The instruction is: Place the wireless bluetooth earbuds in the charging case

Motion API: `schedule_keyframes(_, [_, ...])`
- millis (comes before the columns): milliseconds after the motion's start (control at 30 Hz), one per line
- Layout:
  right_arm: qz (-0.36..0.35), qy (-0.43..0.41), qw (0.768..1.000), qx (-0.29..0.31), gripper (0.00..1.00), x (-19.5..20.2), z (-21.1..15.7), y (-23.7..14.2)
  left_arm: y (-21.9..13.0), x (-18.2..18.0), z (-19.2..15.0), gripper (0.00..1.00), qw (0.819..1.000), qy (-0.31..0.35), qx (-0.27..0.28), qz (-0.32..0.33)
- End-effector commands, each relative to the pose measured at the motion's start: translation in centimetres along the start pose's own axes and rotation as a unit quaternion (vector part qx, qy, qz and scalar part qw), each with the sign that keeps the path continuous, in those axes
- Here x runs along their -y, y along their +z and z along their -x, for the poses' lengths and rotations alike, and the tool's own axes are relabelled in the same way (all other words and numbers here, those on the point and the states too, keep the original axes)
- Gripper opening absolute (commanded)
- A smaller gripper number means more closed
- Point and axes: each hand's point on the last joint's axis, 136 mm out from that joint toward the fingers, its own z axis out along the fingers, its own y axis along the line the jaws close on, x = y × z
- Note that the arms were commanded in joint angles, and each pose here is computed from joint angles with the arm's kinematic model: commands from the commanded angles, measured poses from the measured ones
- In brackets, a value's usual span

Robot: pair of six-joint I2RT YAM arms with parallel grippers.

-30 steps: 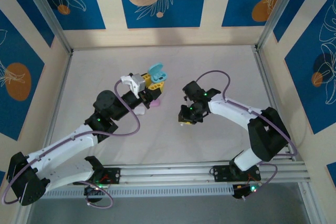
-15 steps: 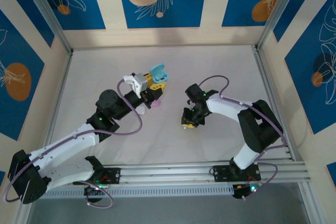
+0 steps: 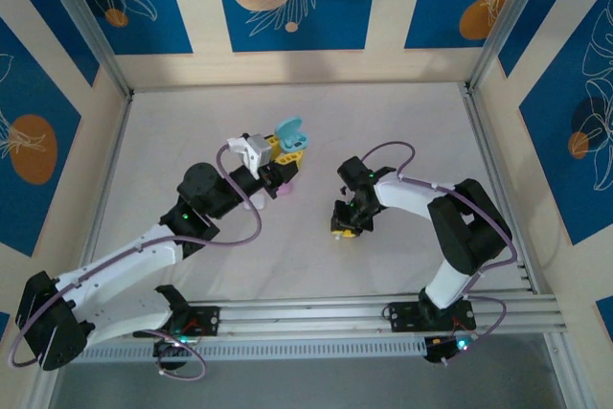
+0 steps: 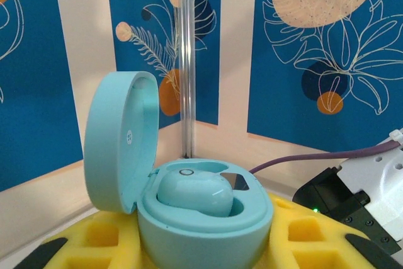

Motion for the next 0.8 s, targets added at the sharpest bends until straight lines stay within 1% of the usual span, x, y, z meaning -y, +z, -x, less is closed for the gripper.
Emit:
schedule_keyframes(0, [-0.005,-0.003,1.0,-0.012,0.24,0.7,-0.7,0.1,-0.1,0.6,1.3,0.24,1.0,-0.008,0.016,-0.008])
schedule_keyframes(433, [0.005,0.009,1.0,-0.024,0.24,1.1,-0.9,0.8,-0.7,0.8,1.4,0.24,1.0,-0.001,0.02,-0.013])
schedule_keyframes(633, [0.009,0.019,0.999,-0.041,0.24,1.0,-1.4,1.3,-0.4,1.2,1.5,0.24,0.999,0.011,0.019,-0.024])
schedule_keyframes(767, [0.01,0.017,0.999,-0.042,0.24,0.9,-1.5,1.2,-0.1,1.3,1.4,0.24,0.999,0.013,0.02,-0.027])
